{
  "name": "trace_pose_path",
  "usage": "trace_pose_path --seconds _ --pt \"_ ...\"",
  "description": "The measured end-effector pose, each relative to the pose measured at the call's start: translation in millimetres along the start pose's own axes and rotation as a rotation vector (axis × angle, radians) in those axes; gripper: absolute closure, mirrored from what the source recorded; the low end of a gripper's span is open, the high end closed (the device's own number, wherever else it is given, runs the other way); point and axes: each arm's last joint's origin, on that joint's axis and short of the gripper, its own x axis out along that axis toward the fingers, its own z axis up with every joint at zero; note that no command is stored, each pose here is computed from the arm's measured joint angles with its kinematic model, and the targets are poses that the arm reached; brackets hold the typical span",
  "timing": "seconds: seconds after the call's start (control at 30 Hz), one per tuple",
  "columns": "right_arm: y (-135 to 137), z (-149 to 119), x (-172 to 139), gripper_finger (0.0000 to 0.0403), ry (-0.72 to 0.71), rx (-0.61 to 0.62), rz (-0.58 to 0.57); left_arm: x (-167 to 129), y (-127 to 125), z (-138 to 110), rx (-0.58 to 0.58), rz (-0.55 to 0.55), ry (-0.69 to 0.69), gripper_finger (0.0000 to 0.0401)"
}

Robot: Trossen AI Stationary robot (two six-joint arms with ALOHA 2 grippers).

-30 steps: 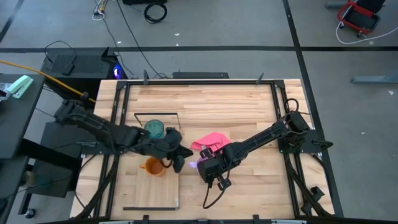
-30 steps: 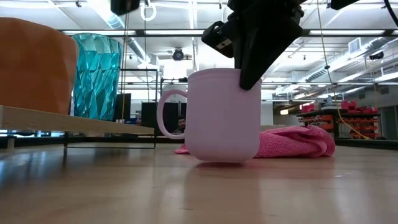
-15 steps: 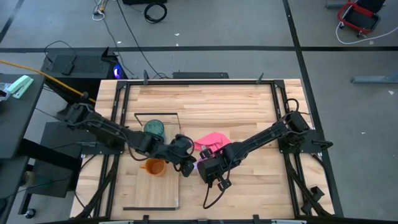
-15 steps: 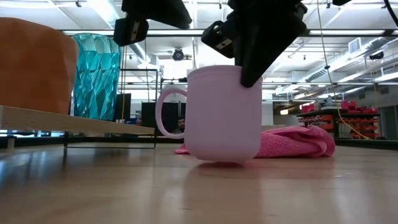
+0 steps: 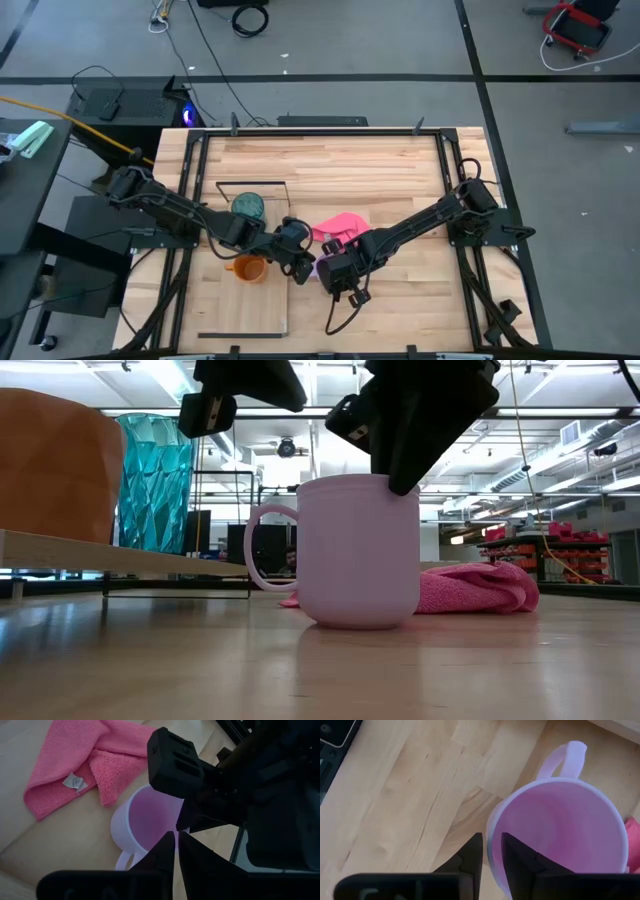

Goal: Stack small to large cups/mugs on shelf
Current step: Put the violet mug on the shelf

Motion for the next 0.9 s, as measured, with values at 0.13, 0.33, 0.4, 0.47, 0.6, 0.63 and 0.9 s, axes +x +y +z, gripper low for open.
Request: trace_pose_path --seconds 0.13,0.33,0.4,0.47,0.6,0.63,0.9 --pt "0 -1 -7 0.0316 -0.005 0.047 0.000 0 0 0 -0.021 -0.006 0.005 0.0363" --pt "2 -2 -49 0.0315 -0.081 0.107 -0.008 0 1 -1 -0.048 -0.004 0.034 0.0355" --pt "3 -4 -66 0.0316 -0.117 0.148 -0.008 0 2 -2 -0.047 0.010 0.042 0.0356" --pt "4 -10 -78 0.0316 -0.116 0.192 -0.018 0 4 0 -0.054 0.014 0.042 0.0357" --pt "6 -28 -81 0.0316 -0.069 0.262 -0.083 1 7 5 -0.068 0.022 0.032 0.0356" --pt "6 -33 -78 0.0316 -0.065 0.280 -0.089 2 7 6 -0.070 0.023 0.031 0.0356" --pt "6 -59 -36 0.0316 -0.133 0.419 -0.073 12 10 3 -0.062 0.032 0.067 0.0360"
